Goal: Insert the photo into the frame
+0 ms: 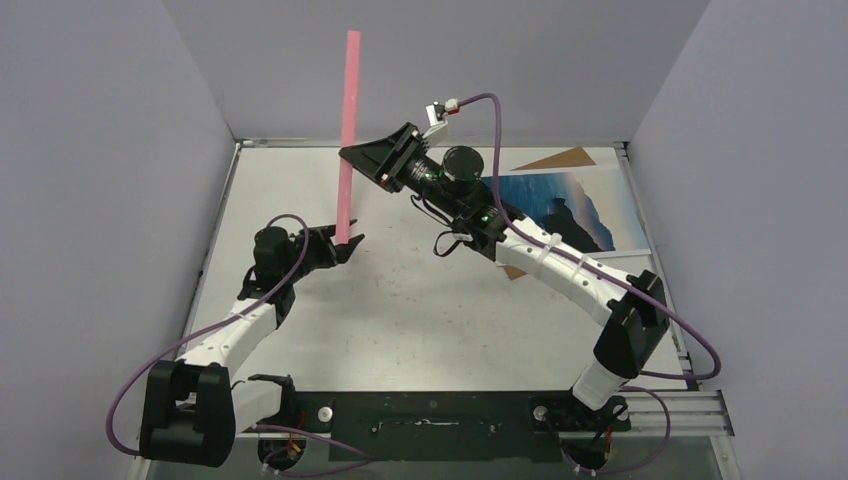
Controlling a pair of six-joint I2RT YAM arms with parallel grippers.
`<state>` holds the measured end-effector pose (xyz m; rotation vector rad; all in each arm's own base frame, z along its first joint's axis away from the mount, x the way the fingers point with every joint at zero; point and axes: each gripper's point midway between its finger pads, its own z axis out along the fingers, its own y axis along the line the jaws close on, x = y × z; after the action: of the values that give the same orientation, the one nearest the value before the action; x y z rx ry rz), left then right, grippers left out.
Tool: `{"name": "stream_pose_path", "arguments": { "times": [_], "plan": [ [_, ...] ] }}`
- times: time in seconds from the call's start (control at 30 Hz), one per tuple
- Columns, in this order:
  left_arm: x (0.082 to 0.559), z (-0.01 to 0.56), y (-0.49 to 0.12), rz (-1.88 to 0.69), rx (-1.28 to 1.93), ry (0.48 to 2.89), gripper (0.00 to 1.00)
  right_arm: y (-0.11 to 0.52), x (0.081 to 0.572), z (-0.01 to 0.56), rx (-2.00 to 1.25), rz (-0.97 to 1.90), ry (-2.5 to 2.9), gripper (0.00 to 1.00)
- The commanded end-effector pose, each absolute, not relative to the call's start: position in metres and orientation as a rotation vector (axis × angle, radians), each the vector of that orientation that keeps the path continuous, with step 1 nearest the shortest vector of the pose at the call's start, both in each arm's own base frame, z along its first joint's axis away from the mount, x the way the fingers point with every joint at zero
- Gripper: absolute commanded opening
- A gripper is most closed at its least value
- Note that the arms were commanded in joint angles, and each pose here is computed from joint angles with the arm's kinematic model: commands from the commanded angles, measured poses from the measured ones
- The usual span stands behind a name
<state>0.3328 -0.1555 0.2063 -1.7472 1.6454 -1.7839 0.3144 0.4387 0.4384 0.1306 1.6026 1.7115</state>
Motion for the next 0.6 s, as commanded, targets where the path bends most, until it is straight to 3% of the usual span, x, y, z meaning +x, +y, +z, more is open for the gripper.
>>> {"name": "stream_pose_path", "arguments": {
  "times": [0.0,0.13,0.23,0.57],
  "plan": [
    [0.335,0.223,-0.148,-1.814,-1.803,1.576,0.00,0.395,0.331,0.456,0.207,1.577,1.566,0.36],
    [0.329,0.202,-0.151,-1.707,-1.796,1.689,0.00,0.384,0.333,0.457,0.211,1.545,1.606,0.56],
    [0.325,0.187,-0.152,-1.670,-1.819,1.736,0.00,0.379,0.336,0.459,0.198,1.530,1.644,0.63],
    [0.321,0.151,-0.140,-1.539,-1.817,1.818,0.00,0.351,0.354,0.404,0.301,1.302,1.938,0.68]
  ]
}}
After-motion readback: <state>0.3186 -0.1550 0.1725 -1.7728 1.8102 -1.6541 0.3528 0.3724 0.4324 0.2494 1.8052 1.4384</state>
